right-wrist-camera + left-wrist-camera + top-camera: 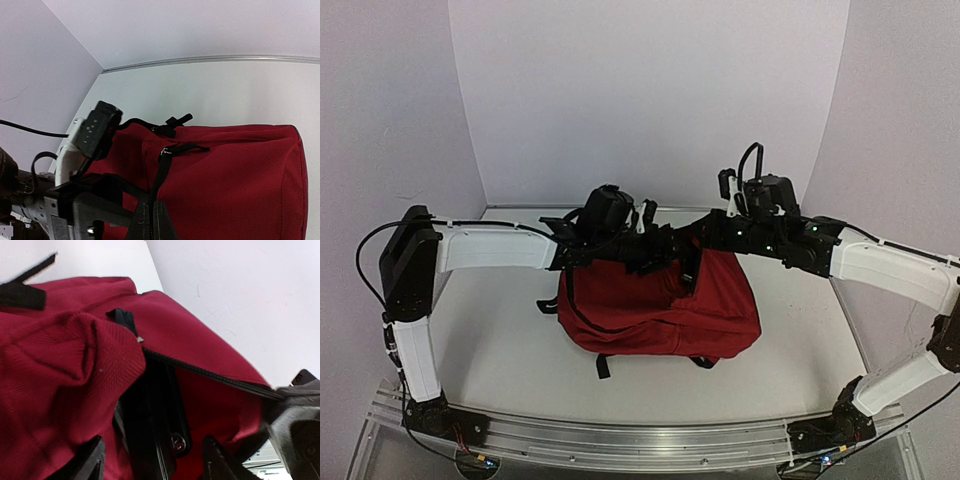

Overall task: Pack the student bag
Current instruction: Place the stationery in the student bag.

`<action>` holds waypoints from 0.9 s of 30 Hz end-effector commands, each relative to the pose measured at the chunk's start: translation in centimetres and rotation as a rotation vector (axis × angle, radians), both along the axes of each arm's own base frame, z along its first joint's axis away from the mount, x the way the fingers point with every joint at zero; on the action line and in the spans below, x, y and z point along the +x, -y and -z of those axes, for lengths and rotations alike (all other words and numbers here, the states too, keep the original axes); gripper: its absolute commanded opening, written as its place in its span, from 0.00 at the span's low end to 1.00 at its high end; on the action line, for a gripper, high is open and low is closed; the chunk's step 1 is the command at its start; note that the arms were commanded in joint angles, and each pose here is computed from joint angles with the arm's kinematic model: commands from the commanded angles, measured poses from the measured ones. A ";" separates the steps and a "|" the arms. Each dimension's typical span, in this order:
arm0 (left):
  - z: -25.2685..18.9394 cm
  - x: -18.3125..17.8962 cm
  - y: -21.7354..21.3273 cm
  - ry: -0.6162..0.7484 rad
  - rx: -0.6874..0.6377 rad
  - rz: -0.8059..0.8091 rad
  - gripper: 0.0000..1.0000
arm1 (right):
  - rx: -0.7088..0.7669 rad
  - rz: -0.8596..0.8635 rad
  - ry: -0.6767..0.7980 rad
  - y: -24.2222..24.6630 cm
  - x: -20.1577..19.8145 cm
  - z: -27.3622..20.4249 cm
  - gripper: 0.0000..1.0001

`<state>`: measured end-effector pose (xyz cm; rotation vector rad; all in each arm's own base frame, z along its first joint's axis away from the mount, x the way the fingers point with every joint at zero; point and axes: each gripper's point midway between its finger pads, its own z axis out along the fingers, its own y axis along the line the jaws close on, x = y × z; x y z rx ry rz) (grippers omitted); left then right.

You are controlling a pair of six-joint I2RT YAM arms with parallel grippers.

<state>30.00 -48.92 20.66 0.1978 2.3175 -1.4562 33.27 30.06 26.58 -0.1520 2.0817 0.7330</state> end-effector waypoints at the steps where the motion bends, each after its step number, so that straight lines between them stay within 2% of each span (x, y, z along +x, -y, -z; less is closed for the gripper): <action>1: -2.9 0.3 -2.4 0.127 0.079 -0.029 0.67 | 0.123 -0.004 0.133 -0.4 -0.2 -5.7 0.00; 6: -2.4 -0.9 -1.2 0.132 0.106 0.032 0.55 | 0.115 -0.004 0.135 -0.5 0.0 -5.6 0.00; 10: -1.6 -1.8 0.3 0.128 0.123 0.084 0.41 | 0.118 -0.005 0.136 -0.5 0.0 -5.7 0.00; 14: -1.4 -2.4 1.5 0.124 0.116 0.114 0.32 | 0.117 -0.003 0.138 -0.3 -0.1 -5.7 0.00; 17: -1.0 -3.0 2.7 0.112 0.111 0.145 0.22 | 0.115 -0.001 0.139 -0.3 -0.2 -5.7 0.00; 22: -0.9 -4.3 4.5 0.074 0.055 0.198 0.14 | 0.113 0.004 0.140 0.0 -0.2 -5.7 0.00; 27: -1.0 -5.4 6.2 0.096 0.032 0.245 0.14 | 0.114 0.001 0.137 0.0 -0.3 -5.6 0.00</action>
